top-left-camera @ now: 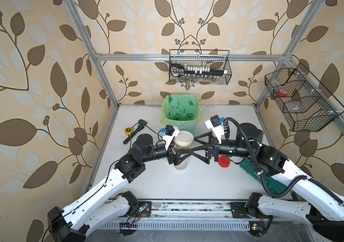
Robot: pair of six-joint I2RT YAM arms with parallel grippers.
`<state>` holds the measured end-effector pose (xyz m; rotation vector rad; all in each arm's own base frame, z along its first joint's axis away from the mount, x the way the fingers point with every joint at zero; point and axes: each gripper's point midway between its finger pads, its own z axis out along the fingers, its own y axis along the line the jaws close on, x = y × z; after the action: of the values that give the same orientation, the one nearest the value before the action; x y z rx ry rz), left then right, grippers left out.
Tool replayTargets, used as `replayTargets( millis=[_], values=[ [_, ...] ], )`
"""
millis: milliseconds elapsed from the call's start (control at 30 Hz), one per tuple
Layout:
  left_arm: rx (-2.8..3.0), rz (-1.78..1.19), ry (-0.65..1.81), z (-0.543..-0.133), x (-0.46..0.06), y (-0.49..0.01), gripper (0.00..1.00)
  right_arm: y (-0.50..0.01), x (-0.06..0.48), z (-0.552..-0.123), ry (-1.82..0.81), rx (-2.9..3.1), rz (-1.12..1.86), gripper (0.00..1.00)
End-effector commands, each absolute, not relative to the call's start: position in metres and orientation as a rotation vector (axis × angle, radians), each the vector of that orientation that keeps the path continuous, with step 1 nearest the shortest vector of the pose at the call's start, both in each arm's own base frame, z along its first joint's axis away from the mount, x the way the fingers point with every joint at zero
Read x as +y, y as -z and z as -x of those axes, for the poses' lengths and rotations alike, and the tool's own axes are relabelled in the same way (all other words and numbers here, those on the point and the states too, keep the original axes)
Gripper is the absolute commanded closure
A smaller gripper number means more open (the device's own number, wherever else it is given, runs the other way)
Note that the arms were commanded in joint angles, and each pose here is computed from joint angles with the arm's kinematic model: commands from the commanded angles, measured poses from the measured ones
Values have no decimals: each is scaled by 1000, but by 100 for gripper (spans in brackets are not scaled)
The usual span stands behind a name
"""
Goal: Empty moldy peanuts from jars
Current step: Unscrew the lid from the jar.
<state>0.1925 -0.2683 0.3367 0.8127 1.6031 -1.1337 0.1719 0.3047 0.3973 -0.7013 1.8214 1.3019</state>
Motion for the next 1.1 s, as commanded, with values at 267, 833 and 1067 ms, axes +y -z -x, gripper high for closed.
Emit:
replayTargets(
  millis=[267,833,1067],
  values=[
    [1460,-829,1157,-187,-270,-371,74,-399,317,-175,-1334,1793,719,0],
    [1468,-843,1183,-185,-272,-370,74,-403,327,-192,-1252,1781,746,0],
    [1476,-840,1155,-186,-270,-370,74,-401,320,-201,-1152,1794,697,1]
  ],
)
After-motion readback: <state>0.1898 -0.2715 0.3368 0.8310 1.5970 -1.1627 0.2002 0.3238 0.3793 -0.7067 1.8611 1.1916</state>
